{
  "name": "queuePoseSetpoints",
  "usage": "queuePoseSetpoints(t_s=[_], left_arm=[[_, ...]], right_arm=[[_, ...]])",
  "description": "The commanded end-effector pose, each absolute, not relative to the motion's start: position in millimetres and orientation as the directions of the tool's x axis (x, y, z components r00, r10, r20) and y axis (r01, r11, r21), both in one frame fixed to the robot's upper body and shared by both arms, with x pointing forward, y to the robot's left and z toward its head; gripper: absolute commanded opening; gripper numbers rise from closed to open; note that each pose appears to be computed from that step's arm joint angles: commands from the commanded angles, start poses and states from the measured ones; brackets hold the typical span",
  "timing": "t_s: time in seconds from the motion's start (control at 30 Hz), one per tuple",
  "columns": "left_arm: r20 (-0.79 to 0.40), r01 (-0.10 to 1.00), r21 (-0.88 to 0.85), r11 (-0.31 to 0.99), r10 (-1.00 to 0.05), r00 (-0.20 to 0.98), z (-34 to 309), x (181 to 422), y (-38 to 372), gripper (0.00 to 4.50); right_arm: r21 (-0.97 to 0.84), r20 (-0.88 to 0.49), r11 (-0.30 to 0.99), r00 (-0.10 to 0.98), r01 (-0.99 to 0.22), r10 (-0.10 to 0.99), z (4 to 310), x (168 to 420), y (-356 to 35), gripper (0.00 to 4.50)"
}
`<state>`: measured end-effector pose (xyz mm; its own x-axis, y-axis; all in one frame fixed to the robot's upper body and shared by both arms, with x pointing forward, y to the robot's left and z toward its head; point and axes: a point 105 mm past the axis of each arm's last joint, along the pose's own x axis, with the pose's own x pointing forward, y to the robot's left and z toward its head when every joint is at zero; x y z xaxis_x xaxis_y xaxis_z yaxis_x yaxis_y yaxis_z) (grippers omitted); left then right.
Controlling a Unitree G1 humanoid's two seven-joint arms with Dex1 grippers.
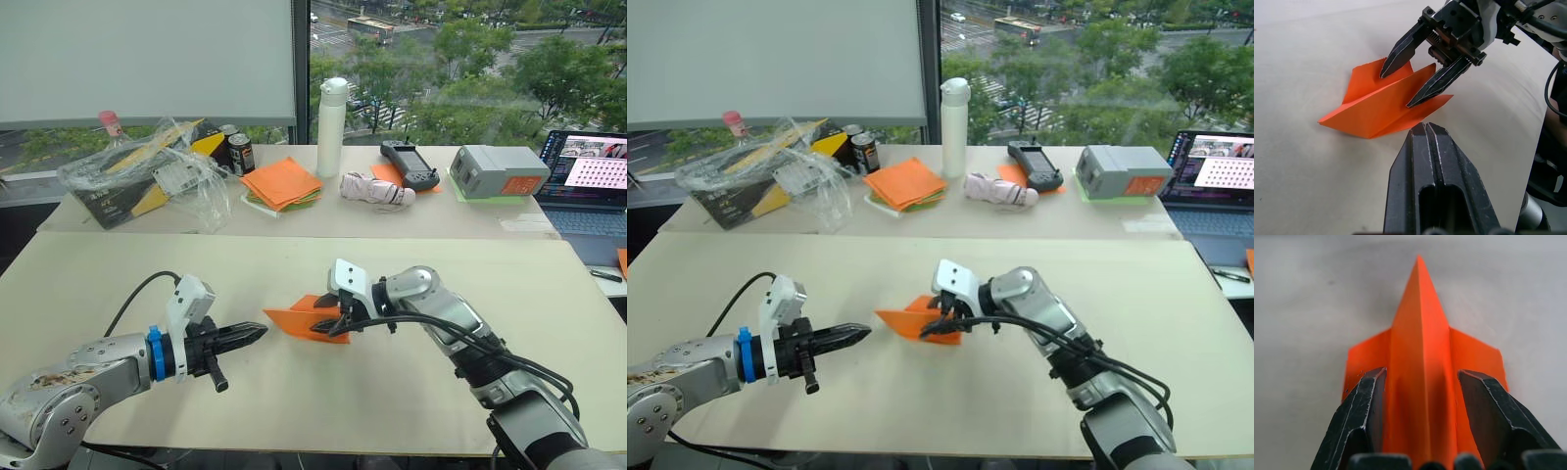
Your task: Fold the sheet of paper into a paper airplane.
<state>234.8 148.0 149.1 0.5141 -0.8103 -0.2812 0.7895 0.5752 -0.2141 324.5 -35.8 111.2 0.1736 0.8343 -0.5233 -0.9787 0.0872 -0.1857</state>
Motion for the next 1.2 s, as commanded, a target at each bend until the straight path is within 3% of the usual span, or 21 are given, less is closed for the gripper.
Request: queuePoseSetpoints(t_s=[0.03, 0.6, 0.63, 0.83, 1.03, 1.2], left_arm=[[-0.260, 0.800, -0.188, 0.570, -0.814, 0.519, 154.9, 235.1, 145.8, 0.00], [-0.263, 0.789, -0.182, 0.587, -0.802, 0.536, 153.0, 236.8, 145.9, 0.00], [-0.262, 0.788, -0.182, 0.588, -0.801, 0.538, 152.8, 237.1, 146.0, 0.00], [-0.262, 0.783, -0.183, 0.594, -0.797, 0.544, 151.9, 238.8, 146.1, 0.00], [-0.264, 0.784, -0.186, 0.593, -0.798, 0.541, 150.9, 239.1, 145.4, 0.00], [-0.267, 0.786, -0.189, 0.589, -0.801, 0.536, 149.2, 240.7, 143.8, 0.00]], right_arm=[[-0.220, -0.514, 0.070, 0.177, -0.973, 0.839, 121.1, 326.8, -29.1, 2.59], [-0.205, -0.573, 0.058, 0.168, -0.977, 0.802, 102.4, 325.2, -32.4, 2.59], [-0.205, -0.573, 0.058, 0.168, -0.977, 0.802, 101.9, 324.7, -32.4, 2.07], [-0.211, -0.568, 0.073, 0.183, -0.975, 0.803, 100.9, 324.1, -33.0, 0.05], [-0.223, -0.552, 0.111, 0.219, -0.968, 0.805, 104.0, 325.1, -37.9, 0.01], [-0.232, -0.536, 0.225, 0.317, -0.946, 0.782, 108.6, 329.2, -57.9, 0.01]])
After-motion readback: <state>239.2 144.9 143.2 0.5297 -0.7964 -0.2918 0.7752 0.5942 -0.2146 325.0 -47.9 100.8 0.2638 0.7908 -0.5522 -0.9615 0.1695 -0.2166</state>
